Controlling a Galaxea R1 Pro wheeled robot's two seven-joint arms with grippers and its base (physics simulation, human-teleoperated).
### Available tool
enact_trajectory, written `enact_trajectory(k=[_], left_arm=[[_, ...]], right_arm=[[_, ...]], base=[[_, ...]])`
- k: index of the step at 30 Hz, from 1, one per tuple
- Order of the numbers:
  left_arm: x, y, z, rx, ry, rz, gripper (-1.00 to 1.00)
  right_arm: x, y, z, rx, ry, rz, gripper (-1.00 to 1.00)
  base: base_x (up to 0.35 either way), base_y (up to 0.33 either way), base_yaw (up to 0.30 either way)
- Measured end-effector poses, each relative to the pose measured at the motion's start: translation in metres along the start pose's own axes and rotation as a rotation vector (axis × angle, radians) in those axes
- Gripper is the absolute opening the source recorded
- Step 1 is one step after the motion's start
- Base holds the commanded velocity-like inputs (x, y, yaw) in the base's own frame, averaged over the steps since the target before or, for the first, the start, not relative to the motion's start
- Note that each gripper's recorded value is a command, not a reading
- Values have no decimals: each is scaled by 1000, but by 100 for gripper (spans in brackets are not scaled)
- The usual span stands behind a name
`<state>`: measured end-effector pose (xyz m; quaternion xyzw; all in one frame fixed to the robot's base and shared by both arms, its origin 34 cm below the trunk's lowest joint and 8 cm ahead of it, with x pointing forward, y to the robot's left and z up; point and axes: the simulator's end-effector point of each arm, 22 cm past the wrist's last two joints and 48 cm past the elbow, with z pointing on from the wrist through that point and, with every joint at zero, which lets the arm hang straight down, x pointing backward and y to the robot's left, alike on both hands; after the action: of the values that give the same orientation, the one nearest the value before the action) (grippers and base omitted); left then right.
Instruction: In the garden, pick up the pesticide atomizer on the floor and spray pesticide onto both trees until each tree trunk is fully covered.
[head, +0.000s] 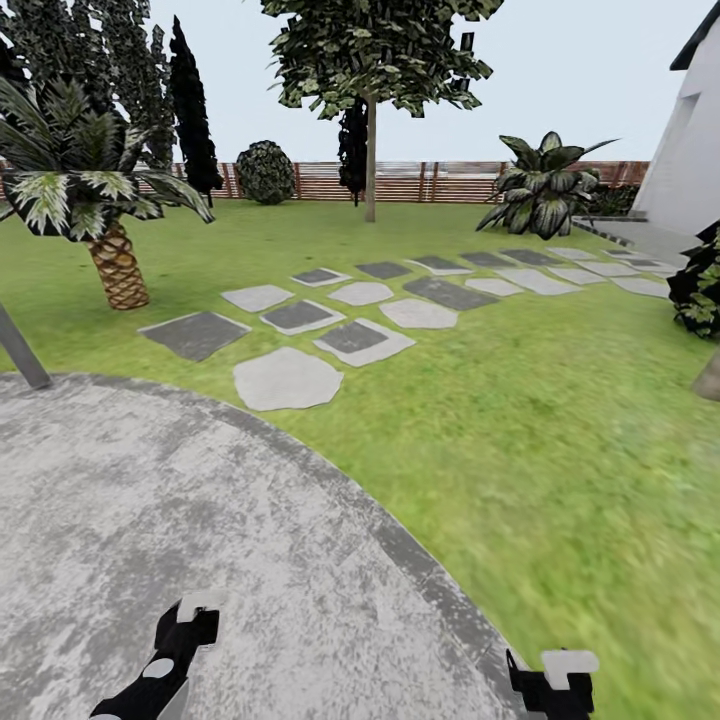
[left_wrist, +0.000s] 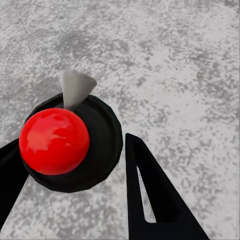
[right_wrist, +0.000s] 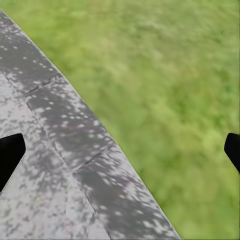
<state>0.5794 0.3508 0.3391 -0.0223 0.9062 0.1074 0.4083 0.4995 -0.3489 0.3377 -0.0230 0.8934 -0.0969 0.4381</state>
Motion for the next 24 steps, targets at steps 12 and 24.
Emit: enact_trajectory(k=[12,24], left_arm=[[0,1,0,-1,-2,0,-100],[-1,1,0,-1,-3,0,-100]], right_arm=[[5,0,-1,-1,11,-2,100],[7,0,-1,-1,14,-2,100]], base=[[339,0,0],[339,0,0]])
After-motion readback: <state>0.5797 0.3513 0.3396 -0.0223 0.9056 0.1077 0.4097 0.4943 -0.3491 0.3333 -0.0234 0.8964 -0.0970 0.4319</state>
